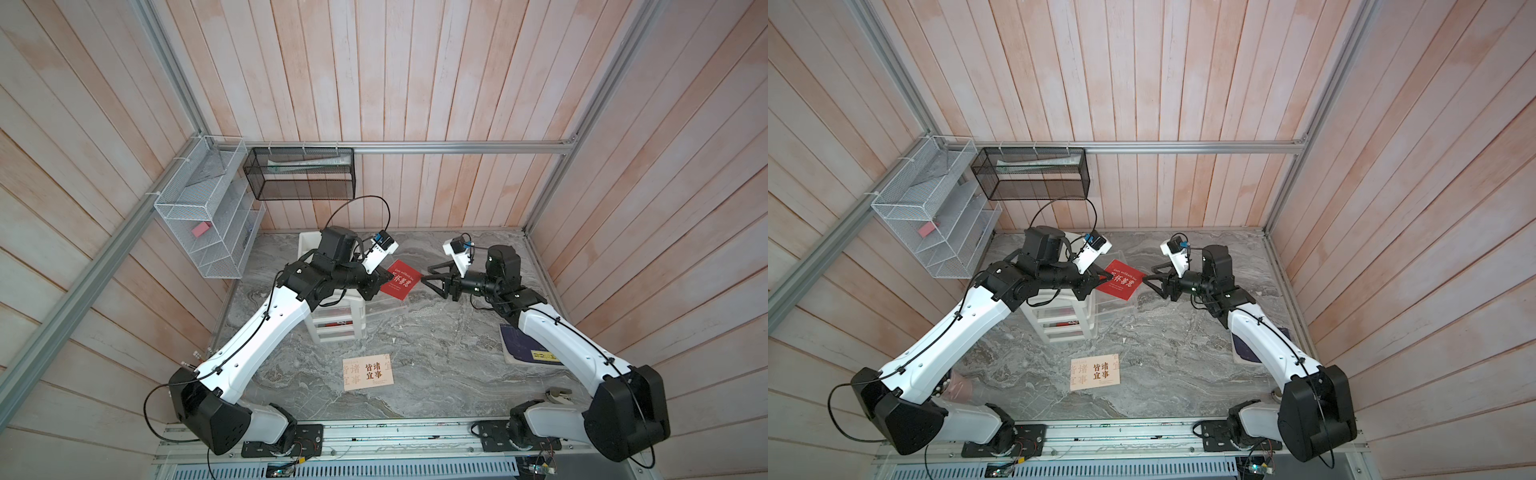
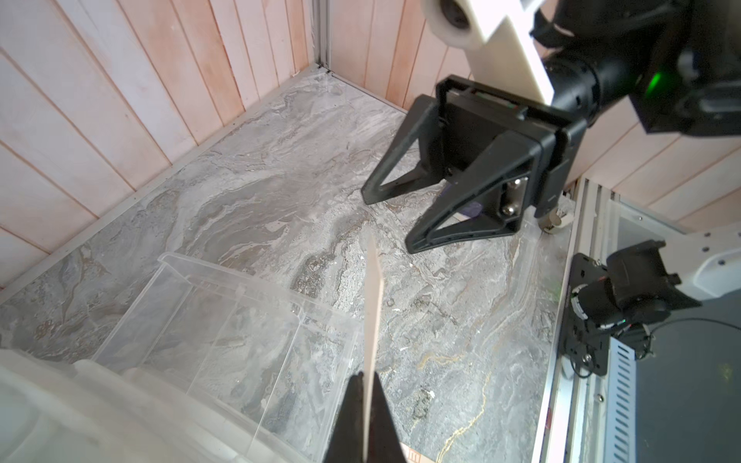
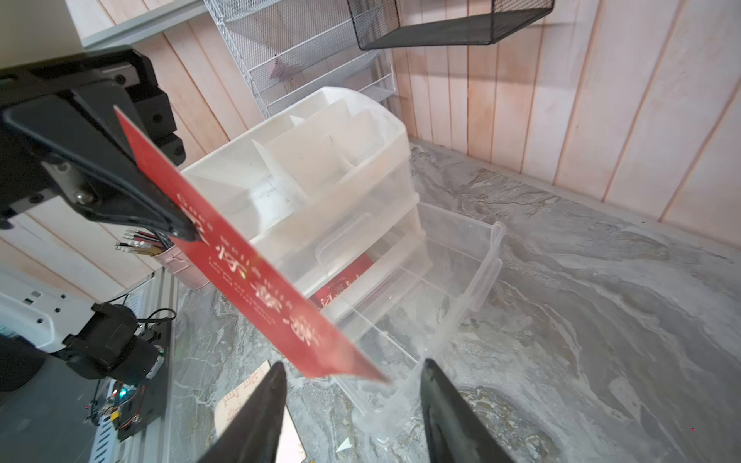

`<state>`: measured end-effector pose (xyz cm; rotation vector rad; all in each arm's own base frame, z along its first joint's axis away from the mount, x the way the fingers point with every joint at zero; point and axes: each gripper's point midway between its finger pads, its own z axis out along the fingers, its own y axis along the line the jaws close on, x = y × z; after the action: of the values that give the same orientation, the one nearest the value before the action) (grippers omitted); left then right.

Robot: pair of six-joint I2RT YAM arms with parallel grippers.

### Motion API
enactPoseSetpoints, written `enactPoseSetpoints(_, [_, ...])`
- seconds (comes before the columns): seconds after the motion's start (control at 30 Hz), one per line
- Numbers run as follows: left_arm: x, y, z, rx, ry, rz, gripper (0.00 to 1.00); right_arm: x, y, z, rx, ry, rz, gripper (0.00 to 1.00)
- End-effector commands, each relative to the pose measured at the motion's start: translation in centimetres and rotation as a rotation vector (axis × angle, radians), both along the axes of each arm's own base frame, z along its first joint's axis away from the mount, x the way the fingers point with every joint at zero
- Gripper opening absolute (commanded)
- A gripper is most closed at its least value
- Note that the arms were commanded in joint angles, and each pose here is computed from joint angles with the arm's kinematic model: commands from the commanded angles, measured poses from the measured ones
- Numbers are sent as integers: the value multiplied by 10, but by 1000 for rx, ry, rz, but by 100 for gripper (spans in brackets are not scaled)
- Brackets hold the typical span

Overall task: Take the postcards out of the drawer
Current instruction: Place the postcard at the center of the board.

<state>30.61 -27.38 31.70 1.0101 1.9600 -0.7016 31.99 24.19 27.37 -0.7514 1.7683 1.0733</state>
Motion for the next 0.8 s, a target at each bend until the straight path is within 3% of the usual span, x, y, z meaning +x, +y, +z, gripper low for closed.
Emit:
enactPoseSetpoints(0.0, [14,4,28,-98,-15,84,0,6,-7,27,129,-2,-36,60])
enactPoseSetpoints(0.23, [34,9,47,-255,32,202,0,11,1,24,217,68,20,62])
enactPoseSetpoints(0.4, [29,-2,58,-417,54,154,0,15,9,32,332,97,83,63])
enactPoseSetpoints(0.6, [27,-11,52,-440,95,111,0,16,15,42,426,120,160,62])
enactPoseSetpoints(0.77, [28,-14,46,-440,108,99,0,11,17,46,469,130,219,54])
